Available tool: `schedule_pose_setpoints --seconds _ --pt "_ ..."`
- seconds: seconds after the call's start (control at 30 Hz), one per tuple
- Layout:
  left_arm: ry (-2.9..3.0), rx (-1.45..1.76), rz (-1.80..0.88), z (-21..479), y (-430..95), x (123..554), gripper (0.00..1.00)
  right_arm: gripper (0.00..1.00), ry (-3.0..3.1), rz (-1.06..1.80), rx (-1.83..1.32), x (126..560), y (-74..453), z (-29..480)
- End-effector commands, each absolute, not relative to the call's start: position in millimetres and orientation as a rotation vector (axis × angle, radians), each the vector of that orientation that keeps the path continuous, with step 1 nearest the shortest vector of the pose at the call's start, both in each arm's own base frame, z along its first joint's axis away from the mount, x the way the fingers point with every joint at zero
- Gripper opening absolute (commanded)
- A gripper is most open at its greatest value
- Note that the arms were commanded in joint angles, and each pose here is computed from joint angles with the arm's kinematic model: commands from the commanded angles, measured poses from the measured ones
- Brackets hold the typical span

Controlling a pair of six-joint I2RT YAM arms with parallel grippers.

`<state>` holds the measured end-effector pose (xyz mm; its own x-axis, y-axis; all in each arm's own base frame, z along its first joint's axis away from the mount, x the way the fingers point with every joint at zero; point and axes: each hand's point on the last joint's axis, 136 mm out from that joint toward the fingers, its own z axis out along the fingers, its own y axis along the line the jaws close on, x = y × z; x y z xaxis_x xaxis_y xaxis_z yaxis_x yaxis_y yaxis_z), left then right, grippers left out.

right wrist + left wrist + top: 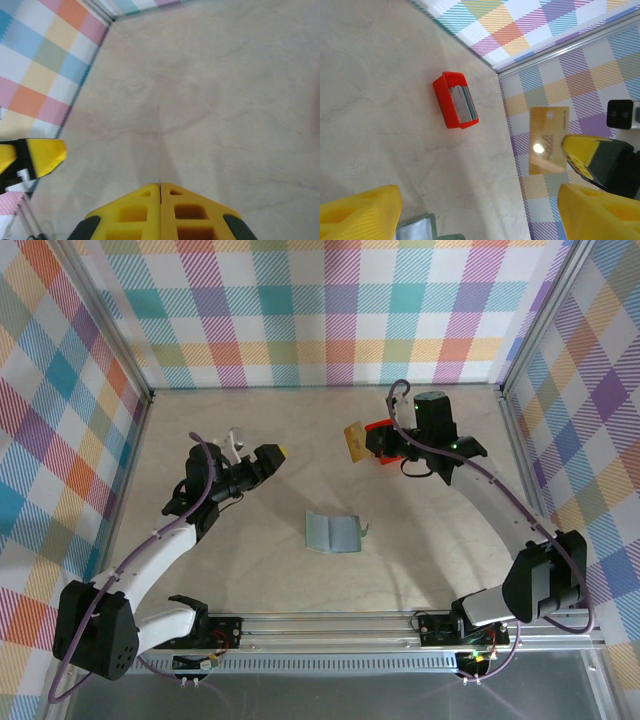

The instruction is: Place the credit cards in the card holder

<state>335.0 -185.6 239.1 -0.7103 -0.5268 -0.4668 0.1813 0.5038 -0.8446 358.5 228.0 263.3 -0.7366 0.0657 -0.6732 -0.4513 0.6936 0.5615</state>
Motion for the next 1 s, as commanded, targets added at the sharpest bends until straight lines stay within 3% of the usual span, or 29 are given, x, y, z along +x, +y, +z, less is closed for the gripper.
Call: schedule_pose_setpoints --seconds 0.0,0.33,0.83,0.97 --pt "1.985 -0.250 -1.300 256 -190 339 0.81 0.00 2.117 1.141 -0.316 349 241 296" --pt "1.881 -0.218 -1.450 280 -211 339 0.74 0.00 2.065 1.484 -0.287 331 263 313" --pt "1.773 -0.216 -1.687 313 -251 346 0.69 0.00 2.022 1.635 -0.196 334 271 318" --pt "1.736 -0.192 -1.762 321 -262 346 0.63 0.00 2.016 1.652 -0.174 335 274 320"
